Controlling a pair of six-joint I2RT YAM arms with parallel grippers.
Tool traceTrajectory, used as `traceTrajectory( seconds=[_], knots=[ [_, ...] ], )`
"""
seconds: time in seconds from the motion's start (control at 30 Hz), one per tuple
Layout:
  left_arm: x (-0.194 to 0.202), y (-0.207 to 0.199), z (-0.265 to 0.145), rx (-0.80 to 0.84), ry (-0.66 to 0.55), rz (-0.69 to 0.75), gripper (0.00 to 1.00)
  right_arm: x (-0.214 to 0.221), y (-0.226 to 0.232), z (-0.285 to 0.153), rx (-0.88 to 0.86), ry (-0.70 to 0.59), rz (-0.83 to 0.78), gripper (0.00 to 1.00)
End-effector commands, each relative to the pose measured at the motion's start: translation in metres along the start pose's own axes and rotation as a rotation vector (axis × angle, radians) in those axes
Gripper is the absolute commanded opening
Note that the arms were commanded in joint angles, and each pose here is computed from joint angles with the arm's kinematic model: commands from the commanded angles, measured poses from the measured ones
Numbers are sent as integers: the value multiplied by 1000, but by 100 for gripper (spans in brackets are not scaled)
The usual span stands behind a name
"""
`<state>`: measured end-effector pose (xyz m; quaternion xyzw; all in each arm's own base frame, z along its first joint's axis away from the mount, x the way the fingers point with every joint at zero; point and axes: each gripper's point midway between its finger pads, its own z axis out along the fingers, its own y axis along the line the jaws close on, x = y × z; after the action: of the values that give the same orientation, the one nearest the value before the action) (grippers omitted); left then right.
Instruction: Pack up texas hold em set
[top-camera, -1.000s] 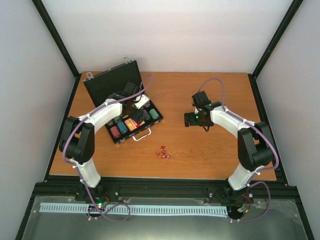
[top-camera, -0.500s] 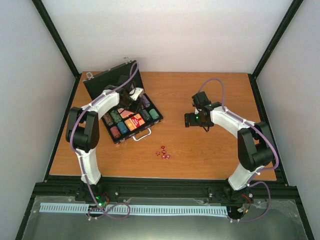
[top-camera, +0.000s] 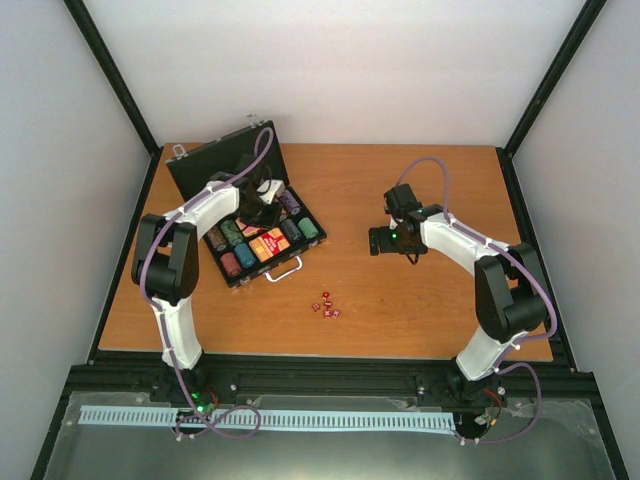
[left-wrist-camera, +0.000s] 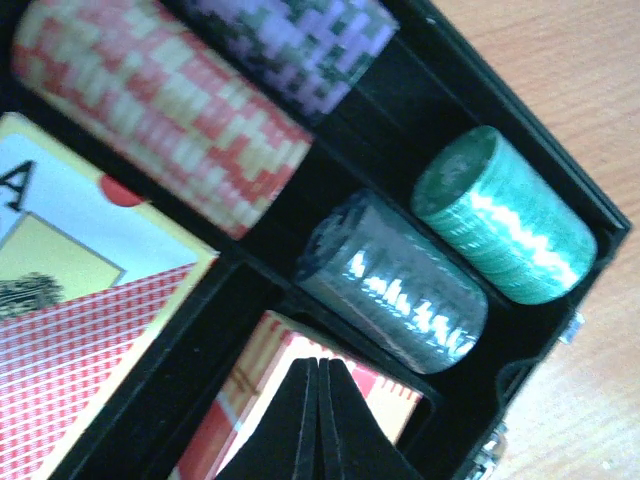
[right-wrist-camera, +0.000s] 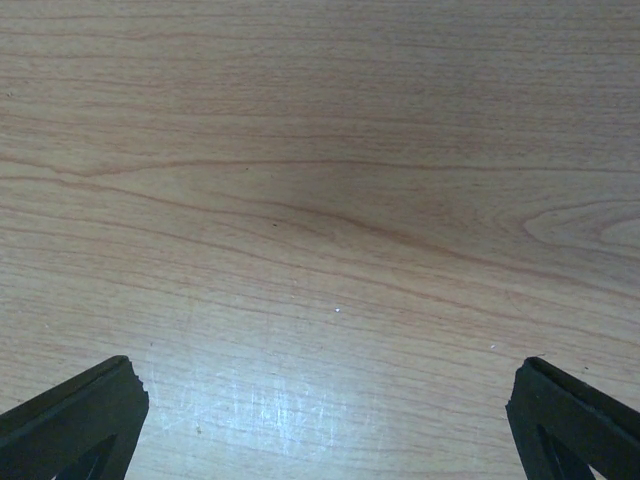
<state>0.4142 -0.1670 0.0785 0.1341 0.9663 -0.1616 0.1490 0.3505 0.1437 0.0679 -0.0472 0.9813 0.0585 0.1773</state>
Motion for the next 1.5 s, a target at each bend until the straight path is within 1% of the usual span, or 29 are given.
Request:
traceTrajectory(
  seconds=[0.0,0.1,0.3,0.47,0.6,0.7,0.87,0.93,0.97,1.0,1.03,1.1,1.13,1.23,1.27,1.33,1.37,1.47],
  knots=[
    [-19,19,-16,-123,-86,-42,1,1,1,4,-1,4,-11,100],
    [-21,29,-15,-179,-94,-62,1,2,1,6,1,9,-9,100],
    [-6,43,0,-232,-23,-137,1,3,0,6,5,14,-9,100],
    [14,43,7,-222,22,-173,1,4,0,6,6,14,-12,100],
    [33,38,15,-179,49,-184,1,5,1,7,1,18,-9,100],
    [44,42,22,-192,71,-193,1,6,1,8,-4,21,-8,100],
    [46,42,24,-185,67,-196,1,7,2,7,-8,19,-14,100],
    [39,40,17,-184,32,-190,1,7,2,6,-10,13,-13,100],
    [33,38,12,-181,11,-182,3,7,2,5,-14,10,-12,100],
    [27,37,5,-181,-12,-172,11,7,3,5,-17,9,-12,100],
    [20,34,-2,-178,-30,-157,22,6,3,4,-21,7,-12,100],
    [7,29,-15,-167,-64,-131,30,6,4,3,-25,4,-11,100],
    [0,25,-23,-161,-84,-118,39,5,5,2,-27,-1,-10,100],
    [-15,16,-46,-145,-136,-83,69,3,5,-2,-27,-7,-11,100],
    [-18,13,-53,-136,-151,-72,82,4,4,-2,-27,-6,-14,100],
    [-17,2,-65,-103,-168,-46,96,6,3,-4,-24,1,-16,100],
    [-15,-4,-71,-90,-175,-29,99,8,3,-4,-22,2,-15,100],
    [3,-34,-80,-36,-173,51,100,12,-1,-8,-8,1,-17,100]
  ],
)
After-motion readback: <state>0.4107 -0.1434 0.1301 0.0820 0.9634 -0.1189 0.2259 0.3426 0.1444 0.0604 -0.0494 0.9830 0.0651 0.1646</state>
